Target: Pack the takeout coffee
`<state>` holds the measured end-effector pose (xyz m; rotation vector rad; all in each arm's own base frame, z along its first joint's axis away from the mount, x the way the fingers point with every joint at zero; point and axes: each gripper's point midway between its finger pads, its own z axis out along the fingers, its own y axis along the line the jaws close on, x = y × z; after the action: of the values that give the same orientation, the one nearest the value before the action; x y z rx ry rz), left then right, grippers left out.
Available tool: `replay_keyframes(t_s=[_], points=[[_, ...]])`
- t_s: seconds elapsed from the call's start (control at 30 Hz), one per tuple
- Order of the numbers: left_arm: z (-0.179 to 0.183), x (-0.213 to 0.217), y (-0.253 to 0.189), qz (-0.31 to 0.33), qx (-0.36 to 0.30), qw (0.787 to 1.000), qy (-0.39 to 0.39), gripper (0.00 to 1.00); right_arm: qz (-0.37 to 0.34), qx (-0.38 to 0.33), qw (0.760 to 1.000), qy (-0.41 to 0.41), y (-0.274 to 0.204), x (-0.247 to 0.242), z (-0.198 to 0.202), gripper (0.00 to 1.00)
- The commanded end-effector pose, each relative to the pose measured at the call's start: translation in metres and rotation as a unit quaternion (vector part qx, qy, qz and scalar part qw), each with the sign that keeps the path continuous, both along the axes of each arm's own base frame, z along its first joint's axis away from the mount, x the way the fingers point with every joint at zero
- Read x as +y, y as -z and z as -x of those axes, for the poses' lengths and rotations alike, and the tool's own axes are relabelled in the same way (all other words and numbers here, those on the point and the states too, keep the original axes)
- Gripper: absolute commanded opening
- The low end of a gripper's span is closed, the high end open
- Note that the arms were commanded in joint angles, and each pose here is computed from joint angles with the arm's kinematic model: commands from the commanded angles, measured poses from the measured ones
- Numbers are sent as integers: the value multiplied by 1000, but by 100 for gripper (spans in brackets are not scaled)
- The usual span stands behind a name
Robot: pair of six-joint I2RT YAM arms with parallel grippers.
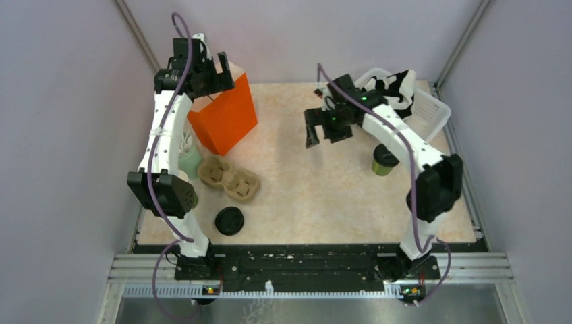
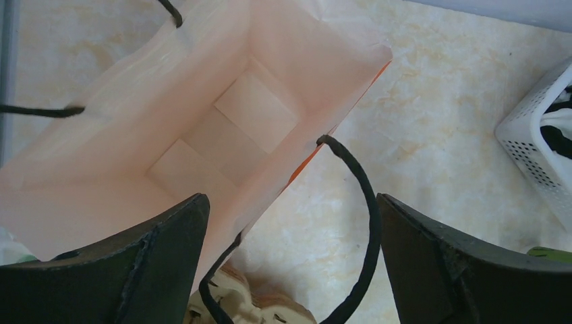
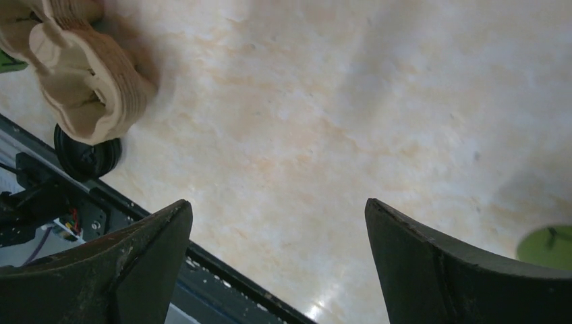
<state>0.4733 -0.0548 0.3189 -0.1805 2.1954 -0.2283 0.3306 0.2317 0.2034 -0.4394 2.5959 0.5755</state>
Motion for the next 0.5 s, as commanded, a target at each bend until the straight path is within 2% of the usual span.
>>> replay_keyframes(t_s=[0.0,0.17,0.3,0.47], points=[[20,1,-17,40,7,998,-43,99,19,-17,998,-48,13,61,-16,97],[43,12,-19,38,11,996,-82,99,11,-28,996,-85,38,122,-13,95],[58,20,-33,23,7,996,-88,99,-12,-22,996,-83,54,162,-6,87],[88,27,-47,17,11,995,-99,99,13,-47,998,-49,65,206,11,82]])
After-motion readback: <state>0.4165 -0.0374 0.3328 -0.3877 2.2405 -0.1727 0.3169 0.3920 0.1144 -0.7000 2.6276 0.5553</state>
